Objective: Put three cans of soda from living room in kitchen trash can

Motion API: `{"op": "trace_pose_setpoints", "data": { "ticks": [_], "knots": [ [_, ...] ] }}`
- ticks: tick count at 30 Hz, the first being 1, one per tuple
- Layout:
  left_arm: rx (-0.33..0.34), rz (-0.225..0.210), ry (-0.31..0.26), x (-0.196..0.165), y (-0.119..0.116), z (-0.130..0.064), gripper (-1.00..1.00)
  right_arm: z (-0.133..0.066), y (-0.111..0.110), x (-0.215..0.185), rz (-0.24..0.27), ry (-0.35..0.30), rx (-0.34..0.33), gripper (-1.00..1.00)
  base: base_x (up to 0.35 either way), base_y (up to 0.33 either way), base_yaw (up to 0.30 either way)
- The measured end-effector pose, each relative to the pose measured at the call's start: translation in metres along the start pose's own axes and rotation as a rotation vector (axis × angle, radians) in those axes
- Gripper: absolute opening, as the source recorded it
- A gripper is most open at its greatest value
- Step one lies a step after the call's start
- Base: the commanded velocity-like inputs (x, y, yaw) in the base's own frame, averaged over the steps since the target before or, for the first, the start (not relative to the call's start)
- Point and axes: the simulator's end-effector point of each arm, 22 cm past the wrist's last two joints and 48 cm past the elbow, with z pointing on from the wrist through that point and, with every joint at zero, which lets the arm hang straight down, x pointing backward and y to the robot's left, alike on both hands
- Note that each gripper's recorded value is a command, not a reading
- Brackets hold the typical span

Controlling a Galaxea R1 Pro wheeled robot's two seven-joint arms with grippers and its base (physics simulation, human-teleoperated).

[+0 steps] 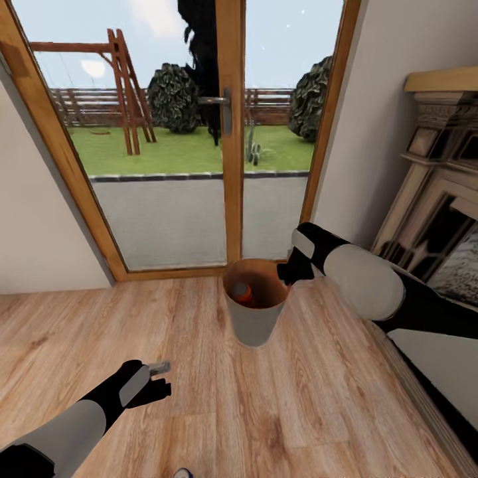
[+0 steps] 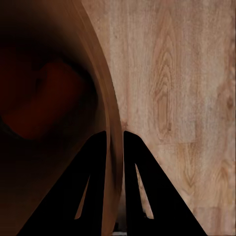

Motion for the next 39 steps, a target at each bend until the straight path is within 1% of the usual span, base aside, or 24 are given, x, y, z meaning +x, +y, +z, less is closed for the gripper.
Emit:
{"op": "trace_pose_setpoints", "data": {
  "ticks": [2, 3, 6, 8, 10, 12, 14, 16, 18, 22, 24, 27, 29, 31, 36, 39],
  "knots": [
    [0.000, 0.001, 0.000, 0.001, 0.000, 0.004, 1.00, -0.025, 0.003, -0.023, -0.016, -0.042, 0.004, -1.00, 0.000, 0.000, 0.000],
    [0.000, 0.001, -0.001, 0.001, 0.000, 0.005, 1.00, -0.038, 0.004, -0.035, -0.010, -0.073, -0.004, -1.00, 0.000, 0.000, 0.000],
    [0.000, 0.002, -0.001, 0.003, 0.000, 0.011, 1.00, -0.059, 0.013, -0.052, -0.007, -0.110, -0.032, -1.00, 0.000, 0.000, 0.000],
    [0.000, 0.002, -0.001, 0.004, 0.000, 0.014, 1.00, -0.070, 0.014, -0.062, -0.005, -0.136, -0.037, -1.00, 0.000, 0.000, 0.000],
    [0.001, 0.003, -0.001, 0.005, 0.000, 0.018, 1.00, -0.083, 0.009, -0.072, -0.004, -0.164, -0.011, -1.00, 0.000, 0.000, 0.000],
    [0.002, 0.003, 0.000, 0.006, -0.001, 0.022, 1.00, -0.086, -0.001, -0.076, -0.006, -0.176, 0.034, -1.00, 0.000, 0.000, 0.000],
    [0.004, 0.003, 0.001, 0.007, -0.003, 0.026, 1.00, -0.091, -0.013, -0.079, -0.002, -0.189, 0.092, -1.00, 0.000, 0.000, 0.000],
    [0.006, 0.004, 0.002, 0.009, -0.004, 0.030, 1.00, -0.089, -0.024, -0.079, -0.015, -0.194, 0.142, -1.00, 0.000, 0.000, 0.000],
    [0.010, 0.005, 0.004, 0.011, -0.008, 0.033, 1.00, -0.088, -0.027, -0.079, -0.015, -0.197, 0.156, -1.00, 0.000, 0.000, 0.000],
    [0.016, 0.008, 0.007, 0.016, -0.012, 0.042, 1.00, -0.080, -0.014, -0.075, 0.008, -0.191, 0.103, -1.00, 0.000, 0.000, 0.000],
    [0.017, 0.006, 0.007, 0.018, -0.013, 0.046, 1.00, -0.076, -0.011, -0.073, 0.014, -0.190, 0.089, -1.00, 0.000, 0.000, 0.000],
    [0.027, 0.001, -0.013, 0.018, -0.015, 0.053, 1.00, -0.069, -0.017, -0.070, 0.004, -0.189, 0.116, -1.00, 0.000, 0.000, 0.000],
    [0.032, -0.001, -0.018, 0.018, -0.016, 0.057, 1.00, -0.066, -0.023, -0.069, -0.006, -0.192, 0.144, -1.00, 0.000, 0.000, 0.000],
    [0.038, -0.002, -0.023, 0.018, -0.017, 0.061, 1.00, -0.062, -0.025, -0.067, -0.011, -0.192, 0.155, -1.00, 0.000, 0.000, 0.000],
    [0.043, -0.003, -0.027, 0.020, -0.018, 0.071, 1.00, -0.050, -0.015, -0.062, 0.003, -0.186, 0.113, -1.00, 0.000, 0.000, 0.000],
    [0.049, -0.003, -0.028, 0.022, -0.019, 0.077, 1.00, -0.044, -0.015, -0.059, 0.004, -0.184, 0.109, -1.00, 0.000, 0.000, 0.000]
  ]
}}
